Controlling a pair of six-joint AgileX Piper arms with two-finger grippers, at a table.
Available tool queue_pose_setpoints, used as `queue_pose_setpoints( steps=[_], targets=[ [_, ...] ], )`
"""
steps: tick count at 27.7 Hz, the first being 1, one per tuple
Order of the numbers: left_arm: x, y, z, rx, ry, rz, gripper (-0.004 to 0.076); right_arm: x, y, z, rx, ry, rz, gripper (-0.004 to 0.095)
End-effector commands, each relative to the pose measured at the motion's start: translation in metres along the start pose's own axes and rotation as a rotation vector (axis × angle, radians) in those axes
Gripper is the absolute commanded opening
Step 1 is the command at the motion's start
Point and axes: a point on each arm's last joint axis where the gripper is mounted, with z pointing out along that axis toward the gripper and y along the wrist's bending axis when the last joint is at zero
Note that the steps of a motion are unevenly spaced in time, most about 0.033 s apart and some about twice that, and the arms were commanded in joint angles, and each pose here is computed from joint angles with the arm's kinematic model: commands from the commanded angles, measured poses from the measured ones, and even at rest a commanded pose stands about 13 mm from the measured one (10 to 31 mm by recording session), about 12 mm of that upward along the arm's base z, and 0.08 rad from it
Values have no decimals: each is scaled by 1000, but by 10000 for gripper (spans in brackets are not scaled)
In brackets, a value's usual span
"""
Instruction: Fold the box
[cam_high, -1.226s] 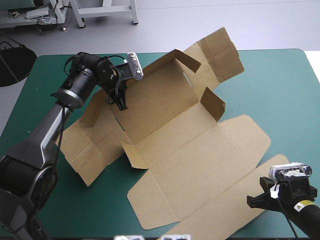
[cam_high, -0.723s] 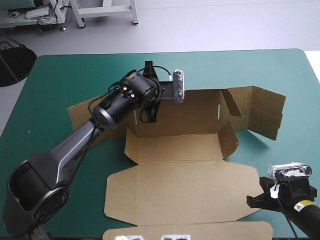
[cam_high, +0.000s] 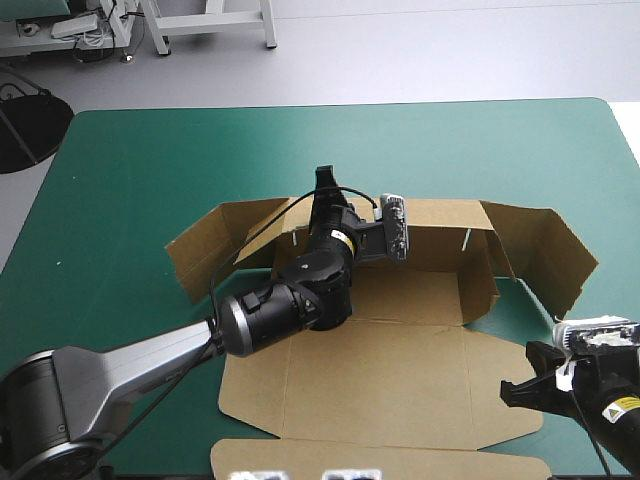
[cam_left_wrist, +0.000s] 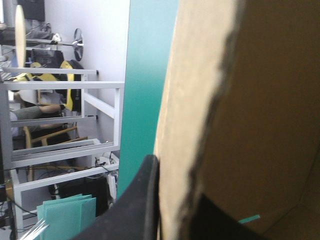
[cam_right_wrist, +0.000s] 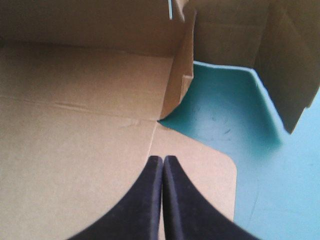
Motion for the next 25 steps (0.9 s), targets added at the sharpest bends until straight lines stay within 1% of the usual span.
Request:
queue_pose_setpoints(
  steps=[1, 4, 6, 10, 13, 19, 21, 24, 25],
  targets=[
    [2, 13, -27, -149, -89, -45, -9, -27, 5, -18, 0, -124, -8, -13],
    [3, -2, -28, -173, -100, -33, -9, -46, 6, -28, 14, -157, -25, -13],
    [5, -10, -26, -192, -96, -13, -9, -61, 6, -32, 15, -172, -8, -13],
    [13, -27, -20, -186, -77, 13, -9, -94, 6, -34, 2, -242, 12, -13],
    [18, -35, -17, -177, -61, 25, -9, -120, 4, -32, 5, -249, 10, -13],
    [18, -35, -17, -183, -62, 14, -9, -170, -8, -1, 1, -178, -1, -13],
    [17, -35, -17, -189, -66, 20, -9, -192, -15, 22, -8, -115, 0, -13],
    [17, -34, -17, -199, -72, 30, -9, -213, -22, 41, -15, -82, 3, -13],
    [16, -33, -17, -213, -80, 35, -9, -225, -26, 54, -21, -54, 5, -13]
  ],
)
